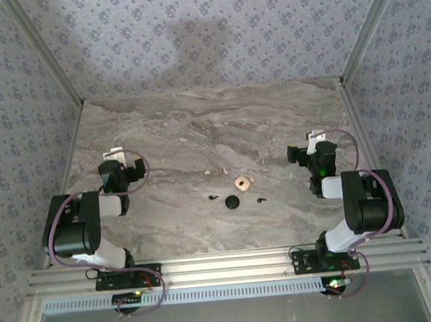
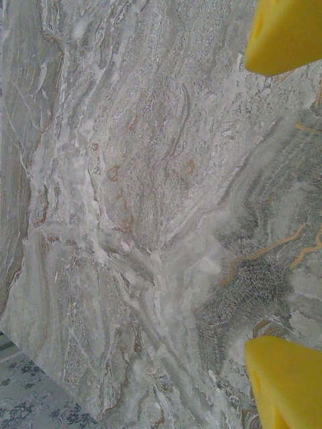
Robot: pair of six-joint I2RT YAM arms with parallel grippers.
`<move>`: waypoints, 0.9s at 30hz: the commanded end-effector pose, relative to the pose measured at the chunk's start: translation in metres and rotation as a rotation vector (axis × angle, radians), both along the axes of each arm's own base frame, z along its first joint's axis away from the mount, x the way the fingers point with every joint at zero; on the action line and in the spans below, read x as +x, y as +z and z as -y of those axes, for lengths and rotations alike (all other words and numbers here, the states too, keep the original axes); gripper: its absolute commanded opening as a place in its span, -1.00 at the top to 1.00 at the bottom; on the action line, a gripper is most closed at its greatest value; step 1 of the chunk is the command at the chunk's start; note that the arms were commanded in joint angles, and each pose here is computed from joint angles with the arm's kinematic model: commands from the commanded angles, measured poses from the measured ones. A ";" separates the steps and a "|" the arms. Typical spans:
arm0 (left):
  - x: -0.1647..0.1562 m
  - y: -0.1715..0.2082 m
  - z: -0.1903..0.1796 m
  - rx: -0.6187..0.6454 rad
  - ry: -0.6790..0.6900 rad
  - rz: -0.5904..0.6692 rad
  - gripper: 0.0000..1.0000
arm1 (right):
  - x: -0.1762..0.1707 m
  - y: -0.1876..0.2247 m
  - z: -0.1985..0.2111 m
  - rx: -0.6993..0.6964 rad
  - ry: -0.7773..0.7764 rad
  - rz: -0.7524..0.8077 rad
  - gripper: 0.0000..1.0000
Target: Insert the wireless bluetooth earbuds into the charging case
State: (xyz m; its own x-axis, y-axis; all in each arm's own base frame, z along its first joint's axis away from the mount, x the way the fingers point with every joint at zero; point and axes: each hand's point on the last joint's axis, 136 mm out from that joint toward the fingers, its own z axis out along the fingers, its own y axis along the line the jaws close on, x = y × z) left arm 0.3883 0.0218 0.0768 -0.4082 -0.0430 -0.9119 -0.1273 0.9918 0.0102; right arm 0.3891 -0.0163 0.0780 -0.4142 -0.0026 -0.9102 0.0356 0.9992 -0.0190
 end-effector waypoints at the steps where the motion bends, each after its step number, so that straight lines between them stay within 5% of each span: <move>1: 0.009 0.013 0.002 0.000 -0.016 0.037 -0.99 | 0.002 0.006 -0.001 -0.006 0.002 0.024 -1.00; 24: 0.009 0.013 0.003 0.002 -0.021 0.035 -0.99 | 0.003 0.012 0.006 0.004 -0.036 0.019 -1.00; 27: 0.015 0.021 0.010 0.006 -0.061 -0.029 -0.87 | 0.002 0.024 0.008 0.012 -0.042 -0.008 -1.00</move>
State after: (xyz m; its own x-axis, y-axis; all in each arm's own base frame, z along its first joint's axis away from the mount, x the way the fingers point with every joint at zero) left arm 0.3903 0.0196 0.0750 -0.4344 -0.0356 -0.9000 -0.1124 0.9935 0.0149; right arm 0.3869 -0.0182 0.0794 -0.4321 0.0030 -0.9018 0.0457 0.9988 -0.0186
